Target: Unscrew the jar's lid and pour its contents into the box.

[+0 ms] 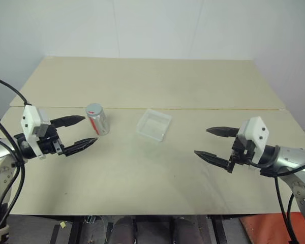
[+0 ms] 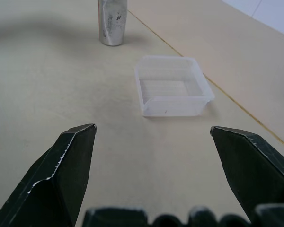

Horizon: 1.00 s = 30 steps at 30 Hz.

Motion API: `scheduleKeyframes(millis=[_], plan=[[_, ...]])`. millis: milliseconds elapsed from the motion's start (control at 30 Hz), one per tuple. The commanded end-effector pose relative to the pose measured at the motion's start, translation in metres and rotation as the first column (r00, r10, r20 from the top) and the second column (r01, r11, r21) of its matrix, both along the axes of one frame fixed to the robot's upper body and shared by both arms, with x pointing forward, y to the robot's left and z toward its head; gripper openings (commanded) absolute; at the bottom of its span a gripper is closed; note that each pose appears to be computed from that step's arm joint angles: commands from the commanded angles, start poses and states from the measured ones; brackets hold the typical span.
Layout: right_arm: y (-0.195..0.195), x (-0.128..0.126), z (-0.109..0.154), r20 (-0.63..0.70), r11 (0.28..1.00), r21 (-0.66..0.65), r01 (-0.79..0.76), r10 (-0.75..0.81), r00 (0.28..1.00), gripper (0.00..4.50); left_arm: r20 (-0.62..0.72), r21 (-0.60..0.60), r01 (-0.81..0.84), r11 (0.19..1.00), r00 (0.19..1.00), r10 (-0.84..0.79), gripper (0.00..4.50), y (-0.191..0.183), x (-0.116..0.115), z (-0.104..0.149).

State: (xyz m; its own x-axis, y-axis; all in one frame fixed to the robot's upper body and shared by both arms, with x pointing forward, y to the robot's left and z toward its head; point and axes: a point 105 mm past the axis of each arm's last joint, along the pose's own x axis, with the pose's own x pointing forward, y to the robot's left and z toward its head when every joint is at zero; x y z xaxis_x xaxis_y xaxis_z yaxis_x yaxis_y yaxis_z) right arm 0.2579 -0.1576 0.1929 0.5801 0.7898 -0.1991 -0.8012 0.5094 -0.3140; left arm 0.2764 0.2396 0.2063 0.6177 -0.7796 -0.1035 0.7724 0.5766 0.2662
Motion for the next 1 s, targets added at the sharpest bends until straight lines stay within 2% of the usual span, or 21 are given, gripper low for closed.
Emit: scheduleKeyframes(millis=[33,367,533,667,833,1000], plan=[[-0.003,-0.003,0.011,0.042,1.0,-0.021,-0.008,0.009,0.999,4.5,0.032,-0.022,0.012,1.0,0.999,-0.012,4.47,-0.002,0.0,0.009],[-0.017,-0.003,0.019,0.017,0.997,-0.07,-0.014,0.015,1.0,4.5,-0.044,-0.032,0.05,0.998,0.998,-0.051,4.47,-0.006,-0.007,-0.007],[-0.02,-0.002,0.019,0.025,0.997,-0.071,0.007,-0.006,1.0,4.5,-0.043,-0.041,-0.04,0.998,0.998,0.038,4.47,0.0,-0.005,-0.01],[-0.019,-0.004,0.018,0.04,0.998,-0.056,0.031,-0.029,0.999,4.5,0.002,-0.127,-0.25,0.96,0.968,0.252,4.47,0.01,-0.007,-0.016],[-0.018,-0.002,0.02,0.063,0.997,-0.057,0.045,-0.041,0.997,4.5,-0.048,-0.184,-0.473,0.862,0.88,0.473,4.47,0.01,-0.008,-0.038],[-0.015,-0.001,0.024,0.08,0.998,-0.055,0.029,-0.025,0.996,4.5,-0.015,-0.279,-0.625,0.729,0.762,0.648,4.47,0.002,0.018,-0.048]])
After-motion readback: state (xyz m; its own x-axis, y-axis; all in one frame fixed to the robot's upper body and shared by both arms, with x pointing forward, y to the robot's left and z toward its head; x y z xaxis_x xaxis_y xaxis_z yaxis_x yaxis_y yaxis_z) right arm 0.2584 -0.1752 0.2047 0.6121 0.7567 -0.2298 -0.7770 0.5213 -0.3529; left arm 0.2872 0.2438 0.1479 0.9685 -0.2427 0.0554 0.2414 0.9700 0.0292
